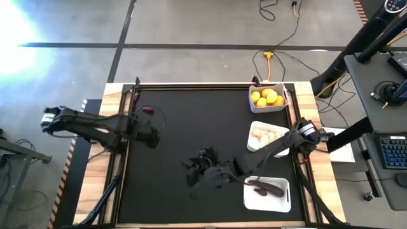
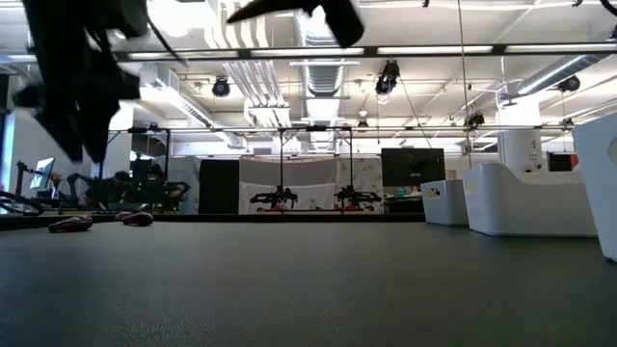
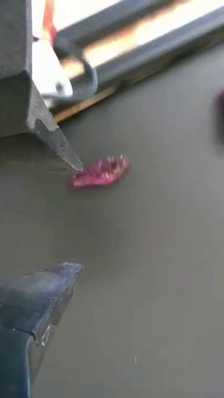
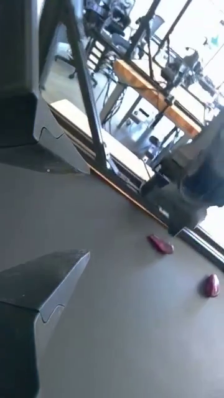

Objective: Sort produce into baskets
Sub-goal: Put the eggplant into the bottom white bin

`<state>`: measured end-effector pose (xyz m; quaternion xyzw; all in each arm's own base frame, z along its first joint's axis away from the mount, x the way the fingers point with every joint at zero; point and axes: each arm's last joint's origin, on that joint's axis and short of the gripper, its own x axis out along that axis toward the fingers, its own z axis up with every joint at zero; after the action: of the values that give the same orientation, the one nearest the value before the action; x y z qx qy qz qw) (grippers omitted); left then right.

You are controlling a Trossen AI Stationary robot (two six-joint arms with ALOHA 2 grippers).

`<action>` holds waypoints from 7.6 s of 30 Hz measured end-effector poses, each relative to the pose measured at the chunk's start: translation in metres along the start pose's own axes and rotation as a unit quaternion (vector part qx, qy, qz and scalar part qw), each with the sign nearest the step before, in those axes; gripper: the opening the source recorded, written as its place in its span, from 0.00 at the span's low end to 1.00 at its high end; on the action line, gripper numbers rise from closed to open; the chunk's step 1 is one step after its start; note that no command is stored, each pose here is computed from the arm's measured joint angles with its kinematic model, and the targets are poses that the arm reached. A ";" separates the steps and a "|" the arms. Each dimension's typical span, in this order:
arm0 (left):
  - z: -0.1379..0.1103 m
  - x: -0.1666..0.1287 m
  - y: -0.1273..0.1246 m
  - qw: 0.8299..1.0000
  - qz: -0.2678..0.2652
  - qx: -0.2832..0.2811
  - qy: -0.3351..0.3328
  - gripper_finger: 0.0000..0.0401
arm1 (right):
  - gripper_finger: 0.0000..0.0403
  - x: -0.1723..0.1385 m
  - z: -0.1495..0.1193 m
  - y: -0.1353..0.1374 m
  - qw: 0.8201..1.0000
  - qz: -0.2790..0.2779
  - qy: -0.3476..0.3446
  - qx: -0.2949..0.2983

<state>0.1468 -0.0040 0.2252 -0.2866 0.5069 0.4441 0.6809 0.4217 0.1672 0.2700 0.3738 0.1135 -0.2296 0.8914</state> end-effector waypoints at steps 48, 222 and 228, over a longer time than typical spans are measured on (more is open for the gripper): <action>0.103 0.056 -0.129 0.943 -0.297 0.057 -0.141 0.11 | 0.49 -0.007 0.093 -0.125 0.850 -0.216 0.327 -0.352; -0.006 0.036 -0.074 0.956 -0.110 0.238 -0.128 0.31 | 0.06 -0.101 0.054 -0.042 0.826 -0.229 0.490 -0.161; -0.002 0.034 -0.098 0.933 -0.211 0.246 -0.158 0.31 | 0.06 -0.147 -0.009 -0.040 0.810 -0.281 0.494 -0.144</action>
<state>0.2366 -0.0377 0.1869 -0.1360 0.4139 0.1912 0.8796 0.2743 0.1966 0.2936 0.2560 0.6706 -0.2348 0.6554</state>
